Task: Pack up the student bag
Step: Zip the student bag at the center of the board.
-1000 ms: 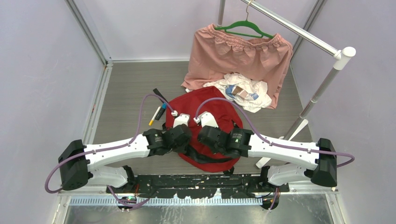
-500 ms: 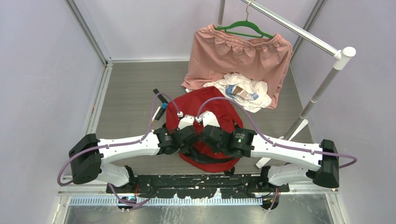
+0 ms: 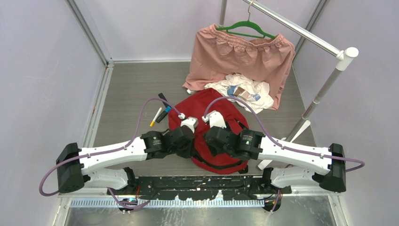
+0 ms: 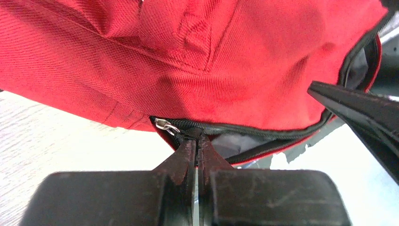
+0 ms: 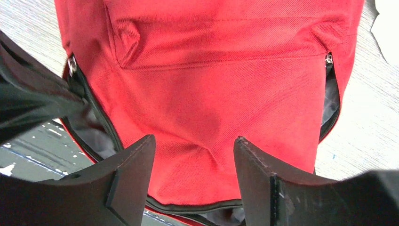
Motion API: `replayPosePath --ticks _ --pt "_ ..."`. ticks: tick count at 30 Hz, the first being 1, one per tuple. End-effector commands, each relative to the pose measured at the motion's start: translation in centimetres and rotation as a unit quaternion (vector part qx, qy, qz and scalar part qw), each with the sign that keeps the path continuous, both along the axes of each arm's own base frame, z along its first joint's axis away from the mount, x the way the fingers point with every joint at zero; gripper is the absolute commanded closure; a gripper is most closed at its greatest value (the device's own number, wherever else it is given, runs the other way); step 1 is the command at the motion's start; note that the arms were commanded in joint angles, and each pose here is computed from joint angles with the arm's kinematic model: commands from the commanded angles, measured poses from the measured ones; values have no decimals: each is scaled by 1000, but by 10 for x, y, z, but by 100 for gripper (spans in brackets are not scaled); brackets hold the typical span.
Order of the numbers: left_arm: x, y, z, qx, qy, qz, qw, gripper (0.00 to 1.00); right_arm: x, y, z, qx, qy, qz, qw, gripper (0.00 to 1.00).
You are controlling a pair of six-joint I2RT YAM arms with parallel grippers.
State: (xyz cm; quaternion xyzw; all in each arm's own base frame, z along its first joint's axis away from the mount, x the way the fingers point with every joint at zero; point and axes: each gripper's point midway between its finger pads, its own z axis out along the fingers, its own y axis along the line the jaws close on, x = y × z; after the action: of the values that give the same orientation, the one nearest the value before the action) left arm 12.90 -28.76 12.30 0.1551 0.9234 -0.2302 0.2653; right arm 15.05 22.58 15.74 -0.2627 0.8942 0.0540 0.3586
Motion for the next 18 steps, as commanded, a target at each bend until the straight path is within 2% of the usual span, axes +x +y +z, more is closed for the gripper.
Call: replayPosePath --ticks 1,7,11,13,15,16,18 --pt "-23 -36 19 -73 24 -58 995 100 8 -1 20 49 -25 -30 998 32" --pt "-55 -84 9 -113 66 -105 986 100 8 0 16 64 -18 -56 996 29" --pt "-56 -97 6 -123 68 -102 985 98 7 -9 20 75 -17 -74 994 29" --pt "-51 -93 13 -131 55 -87 986 70 4 -16 22 83 -16 -80 993 29" --pt "-46 -84 23 -141 39 -67 987 51 1 -24 26 93 -14 -87 992 29" --pt "-43 -78 27 -145 31 -57 987 45 -1 -28 27 99 -12 -91 991 29" --pt "-38 -64 36 -156 17 -34 987 41 -6 -34 28 113 -3 -96 989 29"
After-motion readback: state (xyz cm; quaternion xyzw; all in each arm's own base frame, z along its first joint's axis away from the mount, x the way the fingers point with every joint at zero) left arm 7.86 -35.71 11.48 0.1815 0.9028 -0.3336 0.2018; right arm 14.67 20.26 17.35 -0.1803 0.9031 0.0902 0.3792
